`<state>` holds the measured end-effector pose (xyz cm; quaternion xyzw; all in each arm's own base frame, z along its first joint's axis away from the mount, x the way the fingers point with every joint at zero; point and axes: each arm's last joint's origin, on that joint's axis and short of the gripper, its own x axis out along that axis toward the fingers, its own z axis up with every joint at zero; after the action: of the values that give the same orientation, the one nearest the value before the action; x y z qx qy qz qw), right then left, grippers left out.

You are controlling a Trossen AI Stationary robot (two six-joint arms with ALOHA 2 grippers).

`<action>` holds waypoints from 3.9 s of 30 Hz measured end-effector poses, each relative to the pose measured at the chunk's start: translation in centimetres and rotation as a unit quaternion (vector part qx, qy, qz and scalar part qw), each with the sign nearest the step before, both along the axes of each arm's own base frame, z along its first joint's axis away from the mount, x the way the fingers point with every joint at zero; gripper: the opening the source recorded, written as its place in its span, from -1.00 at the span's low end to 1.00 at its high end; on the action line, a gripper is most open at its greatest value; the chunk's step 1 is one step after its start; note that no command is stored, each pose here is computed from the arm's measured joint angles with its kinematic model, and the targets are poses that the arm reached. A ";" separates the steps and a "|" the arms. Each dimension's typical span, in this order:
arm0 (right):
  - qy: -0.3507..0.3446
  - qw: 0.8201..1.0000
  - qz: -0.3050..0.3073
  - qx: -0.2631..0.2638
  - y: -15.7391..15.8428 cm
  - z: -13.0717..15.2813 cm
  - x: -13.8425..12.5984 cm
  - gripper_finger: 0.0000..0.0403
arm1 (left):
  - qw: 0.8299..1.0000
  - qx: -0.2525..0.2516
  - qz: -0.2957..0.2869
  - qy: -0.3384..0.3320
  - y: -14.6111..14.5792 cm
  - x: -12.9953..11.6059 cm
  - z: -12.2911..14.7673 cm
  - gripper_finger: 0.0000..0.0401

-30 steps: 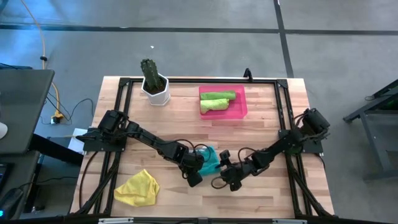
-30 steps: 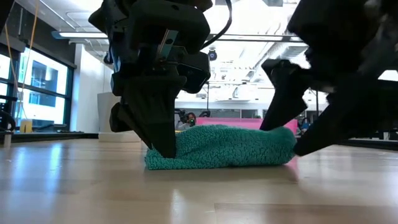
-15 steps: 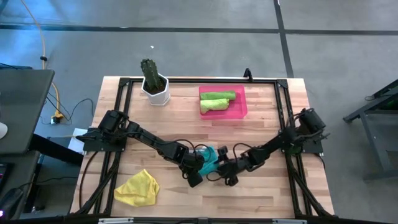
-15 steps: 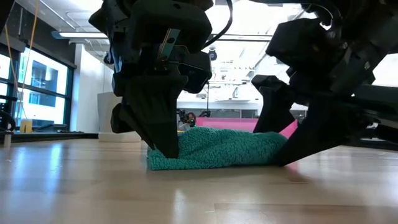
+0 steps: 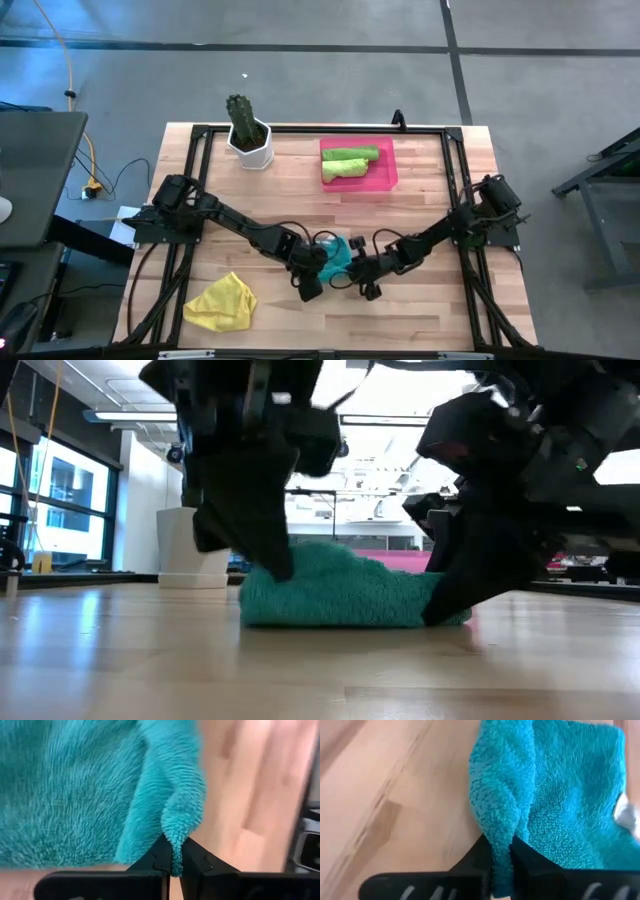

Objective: Roll microfiber towels into tight, uniform cylinder then place into a basket
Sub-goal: Roll the blue microfiber cloth

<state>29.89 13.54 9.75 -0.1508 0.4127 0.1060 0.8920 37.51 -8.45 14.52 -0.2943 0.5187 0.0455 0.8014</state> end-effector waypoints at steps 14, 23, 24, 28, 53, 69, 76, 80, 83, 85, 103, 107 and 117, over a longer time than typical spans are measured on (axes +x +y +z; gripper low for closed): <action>0.057 0.955 -0.022 0.292 -2.8 0.5 2.0 -0.98 | 0.988 0.091 -0.099 -0.073 -4.1 -1.5 2.7 -0.96; 0.118 0.893 -0.135 0.412 -5.4 0.6 2.6 -0.98 | 0.949 0.275 -0.128 -0.085 -6.2 -2.8 2.6 -0.96; 0.121 0.888 -0.144 0.419 -5.6 0.6 2.6 -0.98 | 0.943 0.295 -0.129 -0.086 -6.3 -2.9 2.6 -0.96; 0.133 0.871 -0.176 0.439 -5.8 0.7 2.7 -0.98 | 0.923 0.353 -0.138 -0.069 -6.7 -3.7 2.5 -0.96; 0.155 0.866 -0.192 0.435 -5.9 0.5 2.4 -0.98 | 0.937 0.288 -0.150 -0.130 -8.6 -3.4 3.2 -0.19; 0.152 0.867 -0.193 0.433 -5.9 0.4 2.4 -0.98 | 0.930 0.321 -0.161 -0.082 -7.1 -2.0 -0.4 -0.16; 0.152 0.870 -0.190 0.430 -5.9 0.4 2.3 -0.98 | 0.927 0.338 -0.151 -0.060 -6.2 -2.0 -0.6 -0.16; 0.151 0.871 -0.188 0.429 -5.9 0.4 2.3 -0.98 | 0.932 0.323 -0.156 -0.045 -5.6 -1.8 -1.2 -0.16; 0.151 0.872 -0.185 0.427 -5.8 0.4 2.3 -0.98 | 0.941 0.296 -0.160 -0.038 -5.3 -1.4 -2.0 -0.16; 0.150 0.873 -0.183 0.426 -5.7 0.4 2.3 -0.98 | 0.946 0.277 -0.162 -0.035 -5.1 -1.2 -2.3 -0.16; 0.105 0.917 -0.059 0.381 -5.6 2.8 1.8 -0.32 | 0.976 0.198 -0.091 -0.004 -4.2 -0.9 -3.0 -0.62; 0.061 0.935 0.014 0.349 -5.4 5.0 1.3 -0.13 | 0.986 0.145 -0.082 0.000 -3.8 -0.6 -3.0 -0.85; -0.087 0.978 0.175 0.068 -0.4 7.3 -0.8 -0.14 | 0.995 0.047 -0.089 0.004 -2.0 0.2 -3.0 -0.91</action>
<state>29.08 13.14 17.05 -0.1682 0.2923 0.2751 0.9003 37.69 -10.41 11.56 -0.2088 0.5433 -0.0010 0.8131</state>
